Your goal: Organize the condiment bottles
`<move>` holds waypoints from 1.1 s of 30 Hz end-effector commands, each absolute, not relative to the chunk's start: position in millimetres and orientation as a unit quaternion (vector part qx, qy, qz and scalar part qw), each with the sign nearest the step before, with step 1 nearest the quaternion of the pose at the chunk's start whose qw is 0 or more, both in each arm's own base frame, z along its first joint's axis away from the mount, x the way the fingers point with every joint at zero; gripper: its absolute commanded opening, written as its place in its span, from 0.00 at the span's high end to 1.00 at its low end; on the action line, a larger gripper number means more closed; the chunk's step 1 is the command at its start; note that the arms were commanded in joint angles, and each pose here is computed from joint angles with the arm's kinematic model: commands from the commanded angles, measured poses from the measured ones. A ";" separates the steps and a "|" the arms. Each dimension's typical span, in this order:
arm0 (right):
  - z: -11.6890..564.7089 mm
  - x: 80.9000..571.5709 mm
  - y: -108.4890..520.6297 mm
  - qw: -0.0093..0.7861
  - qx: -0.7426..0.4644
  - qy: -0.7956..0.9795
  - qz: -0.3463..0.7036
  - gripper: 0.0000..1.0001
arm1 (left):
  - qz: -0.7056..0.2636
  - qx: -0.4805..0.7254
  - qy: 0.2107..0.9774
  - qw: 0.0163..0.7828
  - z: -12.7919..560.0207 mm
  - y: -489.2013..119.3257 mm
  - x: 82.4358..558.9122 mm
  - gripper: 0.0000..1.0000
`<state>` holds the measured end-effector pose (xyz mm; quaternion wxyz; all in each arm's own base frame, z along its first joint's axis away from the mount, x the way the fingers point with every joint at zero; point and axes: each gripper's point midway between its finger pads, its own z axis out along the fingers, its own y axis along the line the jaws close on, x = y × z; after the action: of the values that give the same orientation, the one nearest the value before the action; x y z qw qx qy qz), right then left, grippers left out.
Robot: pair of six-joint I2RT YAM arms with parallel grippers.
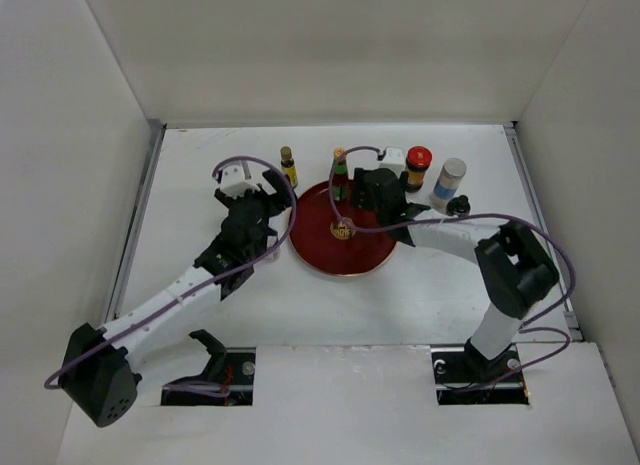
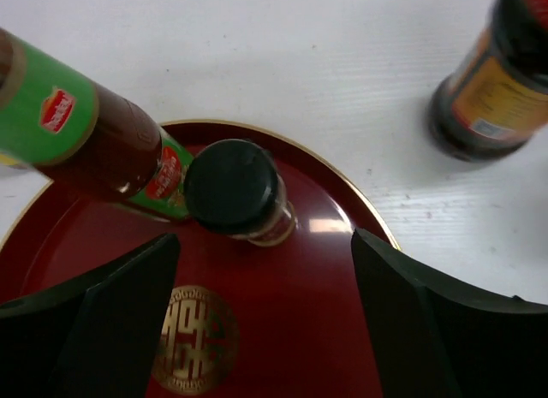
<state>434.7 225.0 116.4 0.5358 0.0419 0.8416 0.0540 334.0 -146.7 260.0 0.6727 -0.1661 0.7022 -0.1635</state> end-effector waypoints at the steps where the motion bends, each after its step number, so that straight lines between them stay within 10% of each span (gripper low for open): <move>1: 189.3 421.1 220.5 0.594 0.077 0.793 0.109 0.11 | -0.155 -0.178 0.700 0.674 283.2 -142.5 358.3 0.18; 12: 202.5 364.5 180.2 0.611 0.096 0.774 0.135 0.06 | -0.110 -0.160 0.774 0.602 260.5 -149.5 460.7 0.39; 33: 207.2 352.0 179.7 0.618 0.093 0.766 0.151 0.02 | -0.042 -0.118 0.828 0.547 194.5 -170.7 525.2 0.49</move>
<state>351.6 175.4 185.5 0.5950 0.0807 0.7898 0.1256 518.2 -171.8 174.9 0.5302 -0.1175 0.8387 -0.0410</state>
